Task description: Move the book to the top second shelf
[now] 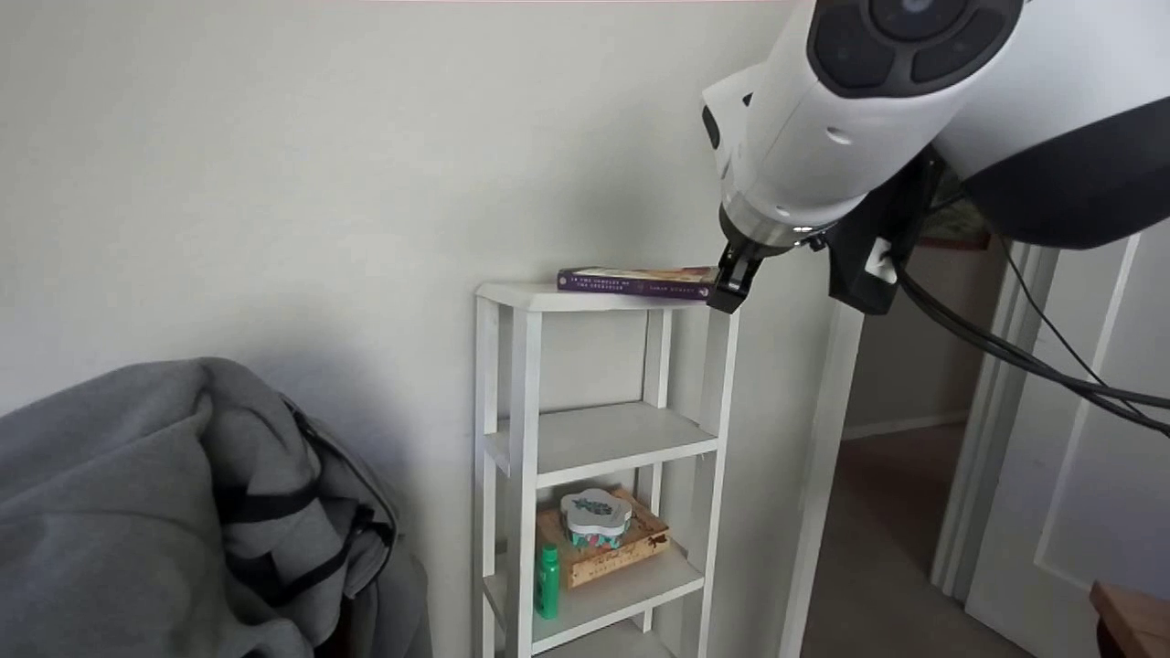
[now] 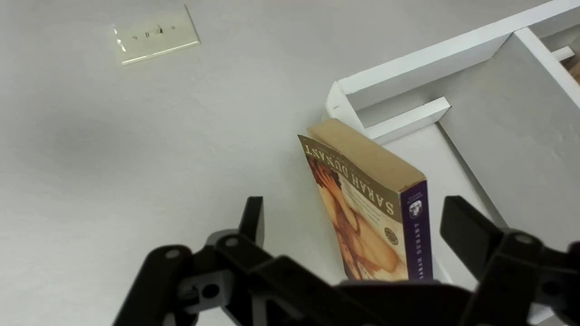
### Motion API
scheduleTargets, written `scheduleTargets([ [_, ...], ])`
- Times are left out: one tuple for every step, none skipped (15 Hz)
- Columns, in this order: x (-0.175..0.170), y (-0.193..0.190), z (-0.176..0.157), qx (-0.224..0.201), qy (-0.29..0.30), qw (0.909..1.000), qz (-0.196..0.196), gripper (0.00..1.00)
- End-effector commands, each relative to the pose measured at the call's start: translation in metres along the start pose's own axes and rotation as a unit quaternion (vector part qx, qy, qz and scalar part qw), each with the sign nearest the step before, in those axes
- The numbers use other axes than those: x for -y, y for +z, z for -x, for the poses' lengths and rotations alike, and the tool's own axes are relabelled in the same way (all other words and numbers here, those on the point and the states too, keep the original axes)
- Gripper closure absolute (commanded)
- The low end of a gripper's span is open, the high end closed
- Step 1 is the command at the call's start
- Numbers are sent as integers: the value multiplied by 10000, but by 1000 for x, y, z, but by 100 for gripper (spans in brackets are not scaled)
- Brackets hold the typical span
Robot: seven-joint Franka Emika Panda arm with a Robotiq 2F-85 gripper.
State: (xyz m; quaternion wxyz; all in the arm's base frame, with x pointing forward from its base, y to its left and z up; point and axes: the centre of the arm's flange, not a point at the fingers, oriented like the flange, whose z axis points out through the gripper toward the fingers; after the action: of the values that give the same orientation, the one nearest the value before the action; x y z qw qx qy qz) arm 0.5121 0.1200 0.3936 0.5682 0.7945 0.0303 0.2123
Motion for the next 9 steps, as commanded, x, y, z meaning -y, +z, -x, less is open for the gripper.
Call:
scheduleTargets([
  [19,12,-16,18,-5,9998,187,0],
  [23,15,-17,33,2,9998,201,0],
  [27,17,-19,40,21,9997,236,0],
  [30,20,-20,47,40,9997,241,0],
  [33,22,-22,35,62,9997,250,0],
  [37,23,-23,16,75,9996,283,0],
  [39,25,-25,10,96,9995,297,0],
  [43,27,-26,-1,112,9994,332,0],
  [45,28,-27,0,128,9993,351,0],
])
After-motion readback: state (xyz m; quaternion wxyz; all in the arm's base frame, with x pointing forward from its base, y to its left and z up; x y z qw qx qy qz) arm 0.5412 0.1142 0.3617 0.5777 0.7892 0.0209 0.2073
